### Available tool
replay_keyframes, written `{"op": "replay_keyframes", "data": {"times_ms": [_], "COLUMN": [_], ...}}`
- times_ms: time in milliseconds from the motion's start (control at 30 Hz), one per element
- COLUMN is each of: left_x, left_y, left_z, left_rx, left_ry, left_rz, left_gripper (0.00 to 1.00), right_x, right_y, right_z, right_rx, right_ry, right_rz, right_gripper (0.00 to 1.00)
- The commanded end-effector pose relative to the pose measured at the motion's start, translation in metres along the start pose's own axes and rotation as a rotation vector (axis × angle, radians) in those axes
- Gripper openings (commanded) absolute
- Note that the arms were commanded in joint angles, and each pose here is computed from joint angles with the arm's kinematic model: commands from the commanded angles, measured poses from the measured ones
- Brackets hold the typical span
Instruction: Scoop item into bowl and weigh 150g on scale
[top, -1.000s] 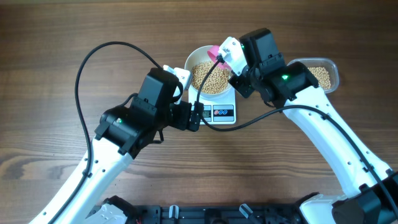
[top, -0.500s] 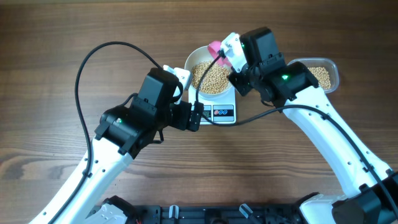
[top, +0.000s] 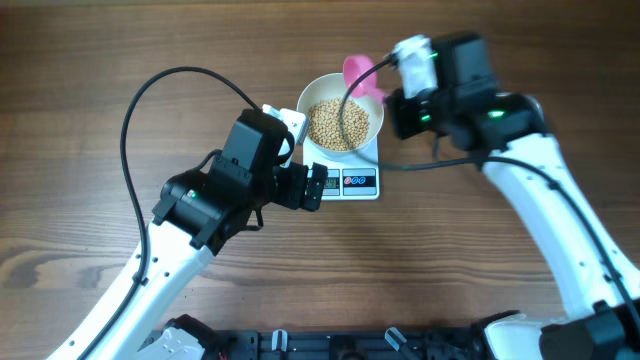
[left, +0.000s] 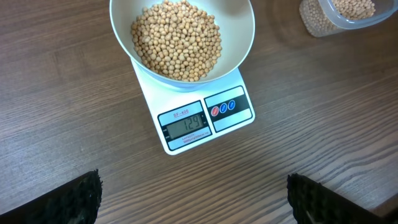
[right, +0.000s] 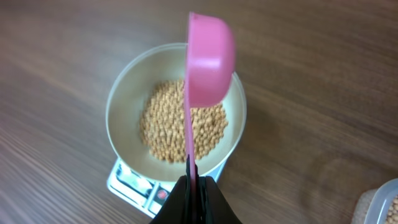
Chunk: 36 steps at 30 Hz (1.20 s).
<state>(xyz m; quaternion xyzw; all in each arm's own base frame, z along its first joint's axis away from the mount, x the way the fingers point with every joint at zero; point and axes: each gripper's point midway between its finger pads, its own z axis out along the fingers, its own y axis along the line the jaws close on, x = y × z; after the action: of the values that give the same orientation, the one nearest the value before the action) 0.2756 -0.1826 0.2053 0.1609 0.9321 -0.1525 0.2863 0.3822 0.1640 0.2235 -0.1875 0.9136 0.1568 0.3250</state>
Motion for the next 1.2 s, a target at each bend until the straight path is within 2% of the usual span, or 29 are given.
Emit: {"op": "replay_keyframes", "data": {"times_ms": [0, 200, 400, 533, 667, 900, 1167], "left_x": [0.000, 0.000, 0.000, 0.000, 0.000, 0.000, 0.000], "left_y": [0.001, 0.001, 0.001, 0.001, 0.001, 0.001, 0.001], "left_z": [-0.001, -0.001, -0.001, -0.001, -0.001, -0.001, -0.001], "left_rx": [-0.010, -0.010, -0.010, -0.010, -0.010, -0.010, -0.010], "left_ry": [-0.007, -0.007, -0.007, -0.007, -0.007, -0.007, -0.007], "left_rz": [-0.007, -0.007, -0.007, -0.007, -0.007, -0.007, -0.007], "left_gripper": [1.00, 1.00, 1.00, 1.00, 1.00, 1.00, 1.00], "right_x": [-0.019, -0.025, -0.022, -0.016, -0.005, 0.002, 0.004], "right_y": [-0.005, -0.026, -0.005, 0.002, 0.008, 0.002, 0.006], "right_z": [-0.043, -0.068, -0.059, -0.045, -0.032, -0.018, -0.011], "right_rx": [-0.184, -0.295, -0.301, -0.191, -0.042, 0.268, 0.371], "right_ry": [-0.117, -0.185, -0.159, -0.117, -0.057, 0.042, 0.098], "right_rz": [0.118, 0.170, 0.087, -0.022, -0.218, -0.470, -0.635], "right_gripper": [0.04, 0.04, 0.04, 0.04, 0.04, 0.04, 0.04]}}
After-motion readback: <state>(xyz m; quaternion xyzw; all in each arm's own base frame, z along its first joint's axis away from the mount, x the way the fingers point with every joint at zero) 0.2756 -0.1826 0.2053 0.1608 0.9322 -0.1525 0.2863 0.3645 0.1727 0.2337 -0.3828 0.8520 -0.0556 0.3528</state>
